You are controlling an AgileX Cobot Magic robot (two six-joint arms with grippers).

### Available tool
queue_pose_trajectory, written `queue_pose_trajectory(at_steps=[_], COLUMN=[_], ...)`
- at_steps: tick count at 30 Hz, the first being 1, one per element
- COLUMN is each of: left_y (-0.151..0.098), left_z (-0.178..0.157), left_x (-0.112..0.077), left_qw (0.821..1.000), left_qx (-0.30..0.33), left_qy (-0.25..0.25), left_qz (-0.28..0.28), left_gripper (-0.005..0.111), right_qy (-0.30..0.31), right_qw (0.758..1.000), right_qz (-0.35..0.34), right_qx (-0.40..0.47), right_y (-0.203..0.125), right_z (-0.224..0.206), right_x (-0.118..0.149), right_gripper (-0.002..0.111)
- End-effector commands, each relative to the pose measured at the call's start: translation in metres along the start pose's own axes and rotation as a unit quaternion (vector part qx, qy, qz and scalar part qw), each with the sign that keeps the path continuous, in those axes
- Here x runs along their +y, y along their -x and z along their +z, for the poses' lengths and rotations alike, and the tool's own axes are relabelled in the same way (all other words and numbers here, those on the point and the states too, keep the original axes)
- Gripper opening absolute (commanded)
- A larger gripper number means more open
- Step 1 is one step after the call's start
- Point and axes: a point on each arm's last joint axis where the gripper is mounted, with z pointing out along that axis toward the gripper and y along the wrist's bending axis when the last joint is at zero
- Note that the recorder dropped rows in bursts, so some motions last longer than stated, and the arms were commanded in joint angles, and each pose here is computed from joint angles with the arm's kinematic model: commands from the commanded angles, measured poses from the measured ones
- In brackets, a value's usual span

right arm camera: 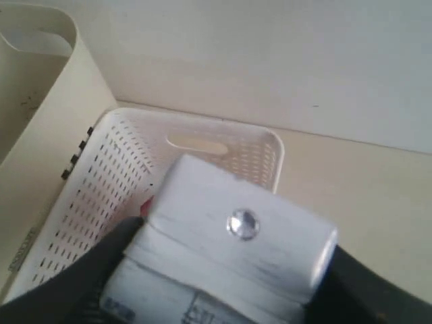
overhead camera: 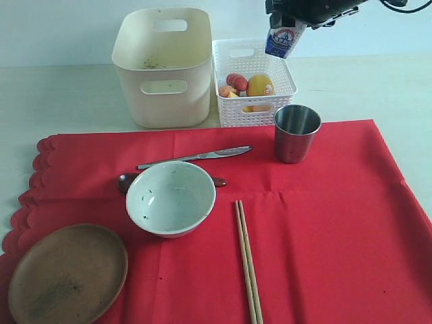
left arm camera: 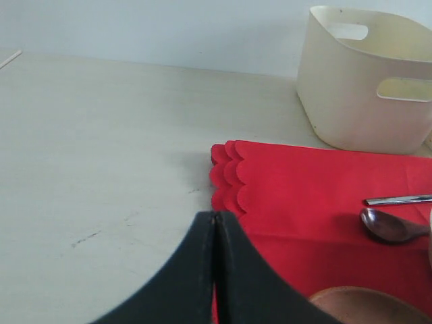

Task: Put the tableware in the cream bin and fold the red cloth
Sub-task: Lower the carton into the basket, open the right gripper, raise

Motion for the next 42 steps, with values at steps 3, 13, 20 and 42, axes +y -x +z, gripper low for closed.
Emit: queue_pose_trajectory(at_steps=[3, 13, 20, 42], left_y=[0.000, 0.000, 0.000, 0.000], left_z=[0.000, 0.000, 0.000, 0.000], left_x=[0.000, 0.000, 0.000, 0.000], left_qw=[1.000, 1.000, 1.000, 1.000], left_qx=[-0.007, -0.007, -0.007, -0.007], left_qy=[0.000, 0.000, 0.000, 0.000], left_qz=[-0.001, -0.001, -0.001, -0.001], left_gripper=[0.000, 0.000, 0.000, 0.000], right_qy=[0.013, 0.037, 0.038, 0.050], right_qw=[0.997, 0.989, 0.983, 0.978], right_qz=[-0.049, -0.116, -0.166, -0.191], right_qx=[-0.061, -0.081, -0.072, -0.070], right_y=[0.017, 0.010, 0.001, 0.006], right_z=[0.023, 0.069, 0.081, 0.073], right_x=[-0.004, -0.007, -0.005, 0.000], right_gripper=[0.000, 0.000, 0.001, 0.076])
